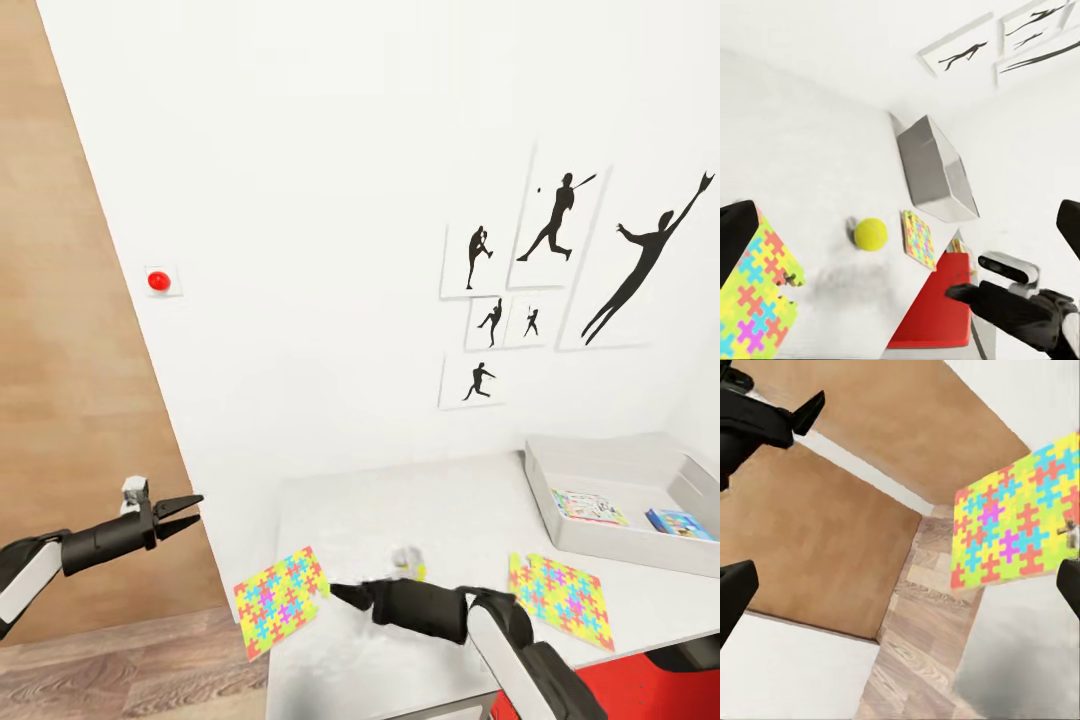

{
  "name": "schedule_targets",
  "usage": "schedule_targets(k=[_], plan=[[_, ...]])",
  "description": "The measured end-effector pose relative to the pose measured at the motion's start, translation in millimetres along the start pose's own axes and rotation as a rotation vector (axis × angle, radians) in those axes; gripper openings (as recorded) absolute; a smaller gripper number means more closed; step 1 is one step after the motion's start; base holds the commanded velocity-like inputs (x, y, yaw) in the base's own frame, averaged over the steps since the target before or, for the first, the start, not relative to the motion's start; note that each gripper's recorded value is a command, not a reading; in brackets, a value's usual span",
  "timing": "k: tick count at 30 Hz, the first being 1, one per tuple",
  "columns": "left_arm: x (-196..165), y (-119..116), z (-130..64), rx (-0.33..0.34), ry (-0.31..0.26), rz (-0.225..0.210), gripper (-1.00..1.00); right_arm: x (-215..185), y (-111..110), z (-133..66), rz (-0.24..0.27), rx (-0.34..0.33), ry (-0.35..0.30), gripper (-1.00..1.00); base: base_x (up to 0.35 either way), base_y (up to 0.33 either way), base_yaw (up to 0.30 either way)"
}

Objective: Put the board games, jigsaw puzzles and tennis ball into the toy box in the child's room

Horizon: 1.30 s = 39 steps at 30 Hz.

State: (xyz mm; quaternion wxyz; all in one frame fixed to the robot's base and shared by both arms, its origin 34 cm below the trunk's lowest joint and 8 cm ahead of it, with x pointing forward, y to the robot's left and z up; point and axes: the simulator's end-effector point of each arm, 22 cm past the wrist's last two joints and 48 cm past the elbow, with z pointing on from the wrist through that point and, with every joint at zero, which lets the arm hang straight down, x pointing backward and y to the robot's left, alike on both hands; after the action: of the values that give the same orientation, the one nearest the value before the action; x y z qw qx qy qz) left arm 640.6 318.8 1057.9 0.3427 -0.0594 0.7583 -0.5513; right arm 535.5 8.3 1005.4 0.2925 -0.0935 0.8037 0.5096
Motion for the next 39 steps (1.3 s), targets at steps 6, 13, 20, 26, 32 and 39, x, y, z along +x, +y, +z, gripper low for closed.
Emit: schedule_targets(k=[6,13,20,26,32,39], plan=[[0.3,3.9,-5.0,-0.009,-0.001,-0.005,1.00,71.2,-20.4,27.1,-0.193,0.075,0.073,1.00,0.000,0.000,0.000],[0.5,9.0,-3.3,-0.012,0.000,-0.006,1.00,130.6,-64.2,34.5,-0.179,0.130,0.146,1.00,0.000,0.000,0.000],[2.6,13.3,2.2,-0.007,0.001,-0.009,1.00,130.8,-71.9,39.6,-0.188,0.132,0.120,1.00,0.000,0.000,0.000],[4.0,18.0,5.4,-0.006,0.003,-0.010,1.00,105.4,-52.4,44.7,-0.230,0.090,0.069,1.00,0.000,0.000,0.000],[4.5,23.1,7.2,-0.007,0.003,-0.009,1.00,81.5,-23.2,48.6,-0.250,0.040,0.052,1.00,0.000,0.000,0.000],[4.9,29.1,8.9,-0.007,0.002,-0.008,1.00,40.9,5.5,43.0,-0.250,0.007,0.012,1.00,0.000,0.000,0.000]])
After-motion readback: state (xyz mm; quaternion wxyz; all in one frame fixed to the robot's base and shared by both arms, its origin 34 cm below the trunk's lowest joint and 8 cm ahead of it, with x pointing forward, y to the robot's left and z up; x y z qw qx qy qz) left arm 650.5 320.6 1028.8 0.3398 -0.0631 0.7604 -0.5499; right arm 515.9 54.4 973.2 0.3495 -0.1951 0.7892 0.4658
